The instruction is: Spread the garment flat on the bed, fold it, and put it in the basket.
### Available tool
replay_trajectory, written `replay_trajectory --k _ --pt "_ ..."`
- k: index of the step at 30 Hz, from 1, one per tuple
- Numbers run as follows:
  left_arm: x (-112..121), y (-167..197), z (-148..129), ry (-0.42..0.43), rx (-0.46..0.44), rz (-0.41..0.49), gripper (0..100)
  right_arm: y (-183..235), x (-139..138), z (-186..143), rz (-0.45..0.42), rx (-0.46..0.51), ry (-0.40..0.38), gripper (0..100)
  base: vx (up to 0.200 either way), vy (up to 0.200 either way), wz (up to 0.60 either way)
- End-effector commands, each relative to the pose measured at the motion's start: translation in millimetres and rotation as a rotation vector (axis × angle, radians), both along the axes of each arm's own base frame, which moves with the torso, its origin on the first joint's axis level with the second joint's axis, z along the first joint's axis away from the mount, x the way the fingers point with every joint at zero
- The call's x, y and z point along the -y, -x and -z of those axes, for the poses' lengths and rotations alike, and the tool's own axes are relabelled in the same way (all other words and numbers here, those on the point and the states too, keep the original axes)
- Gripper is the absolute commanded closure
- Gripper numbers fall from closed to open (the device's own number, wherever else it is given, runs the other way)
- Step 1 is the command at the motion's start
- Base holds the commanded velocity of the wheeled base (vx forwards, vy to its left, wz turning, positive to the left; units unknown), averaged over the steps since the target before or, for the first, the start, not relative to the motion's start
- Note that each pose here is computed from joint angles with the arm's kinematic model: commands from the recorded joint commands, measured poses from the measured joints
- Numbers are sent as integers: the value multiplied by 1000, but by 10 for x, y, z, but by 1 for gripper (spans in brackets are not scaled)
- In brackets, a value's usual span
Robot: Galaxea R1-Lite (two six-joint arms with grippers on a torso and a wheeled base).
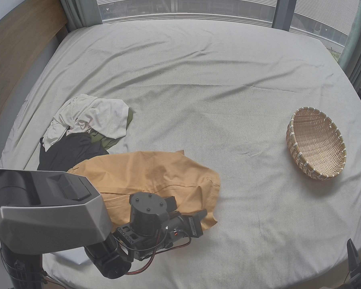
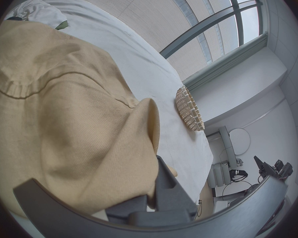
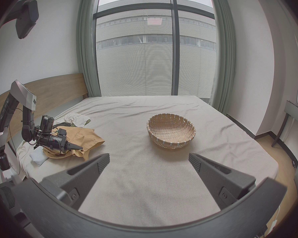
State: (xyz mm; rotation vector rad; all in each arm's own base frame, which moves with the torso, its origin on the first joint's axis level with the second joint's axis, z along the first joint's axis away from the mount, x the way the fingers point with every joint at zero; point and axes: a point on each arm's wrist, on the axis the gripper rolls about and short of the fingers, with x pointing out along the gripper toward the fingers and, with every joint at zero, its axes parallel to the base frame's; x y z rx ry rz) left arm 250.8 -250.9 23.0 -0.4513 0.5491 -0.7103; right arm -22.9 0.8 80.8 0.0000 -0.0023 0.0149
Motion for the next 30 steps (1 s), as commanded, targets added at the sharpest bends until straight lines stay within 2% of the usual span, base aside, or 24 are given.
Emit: replay_trajectory --k 1,14,30 --pt "89 7 -10 12 11 18 100 -7 0 50 0 -8 0 0 0 0 0" --pt "364 48 3 25 21 76 100 -7 0 50 0 -8 0 0 0 0 0" --pt "731 130 -116 59 46 154 100 -7 0 50 0 -8 0 0 0 0 0"
